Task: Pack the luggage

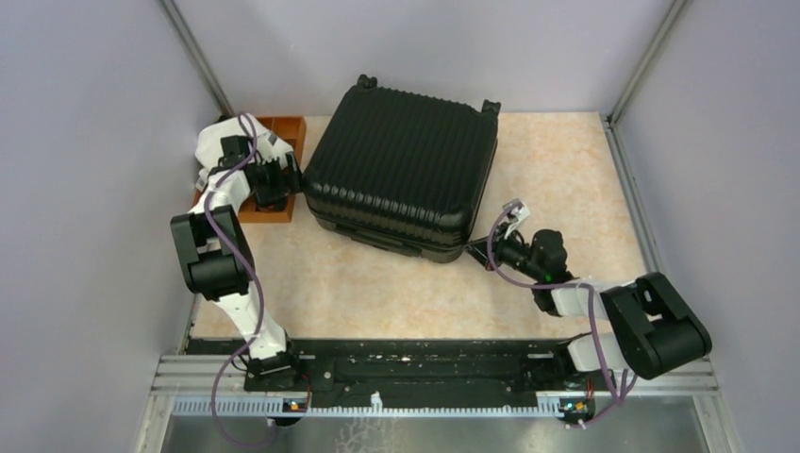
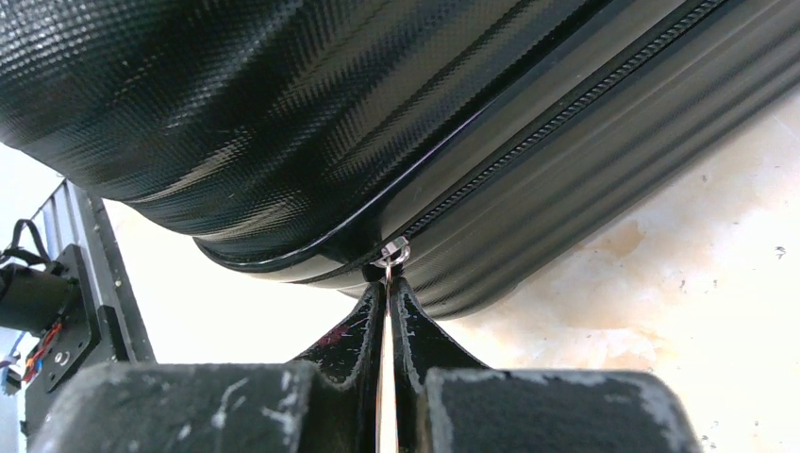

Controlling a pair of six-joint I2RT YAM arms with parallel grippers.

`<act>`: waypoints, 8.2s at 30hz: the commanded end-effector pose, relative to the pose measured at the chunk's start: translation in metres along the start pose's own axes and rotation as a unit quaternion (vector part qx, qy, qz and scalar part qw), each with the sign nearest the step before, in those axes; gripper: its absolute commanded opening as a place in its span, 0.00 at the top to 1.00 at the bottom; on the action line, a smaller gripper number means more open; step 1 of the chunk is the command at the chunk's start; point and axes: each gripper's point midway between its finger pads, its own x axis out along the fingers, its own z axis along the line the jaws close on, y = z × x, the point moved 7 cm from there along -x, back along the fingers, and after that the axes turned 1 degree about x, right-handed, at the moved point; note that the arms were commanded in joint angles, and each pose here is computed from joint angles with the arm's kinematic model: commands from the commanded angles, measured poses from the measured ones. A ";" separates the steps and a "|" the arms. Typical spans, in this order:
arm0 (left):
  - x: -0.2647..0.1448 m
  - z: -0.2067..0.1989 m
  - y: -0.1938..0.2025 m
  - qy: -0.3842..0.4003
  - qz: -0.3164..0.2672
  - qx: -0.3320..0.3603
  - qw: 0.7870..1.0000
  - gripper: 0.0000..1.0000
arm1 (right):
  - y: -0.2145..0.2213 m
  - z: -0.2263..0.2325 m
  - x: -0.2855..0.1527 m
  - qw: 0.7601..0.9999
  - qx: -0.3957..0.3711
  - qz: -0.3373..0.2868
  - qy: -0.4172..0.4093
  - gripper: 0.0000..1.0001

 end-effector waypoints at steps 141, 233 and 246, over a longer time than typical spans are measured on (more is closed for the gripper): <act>0.008 -0.124 0.066 0.179 -0.024 0.134 0.974 0.55 | 0.017 0.084 -0.020 0.991 -0.016 -0.086 0.103 1.00; -0.062 -0.133 -0.036 0.160 -0.174 0.139 0.962 0.44 | -0.049 -0.036 0.029 0.970 -0.013 -0.157 0.186 0.68; -0.061 -0.133 -0.036 0.158 -0.172 0.135 0.963 0.44 | -0.051 -0.035 0.018 0.960 -0.002 -0.167 0.224 1.00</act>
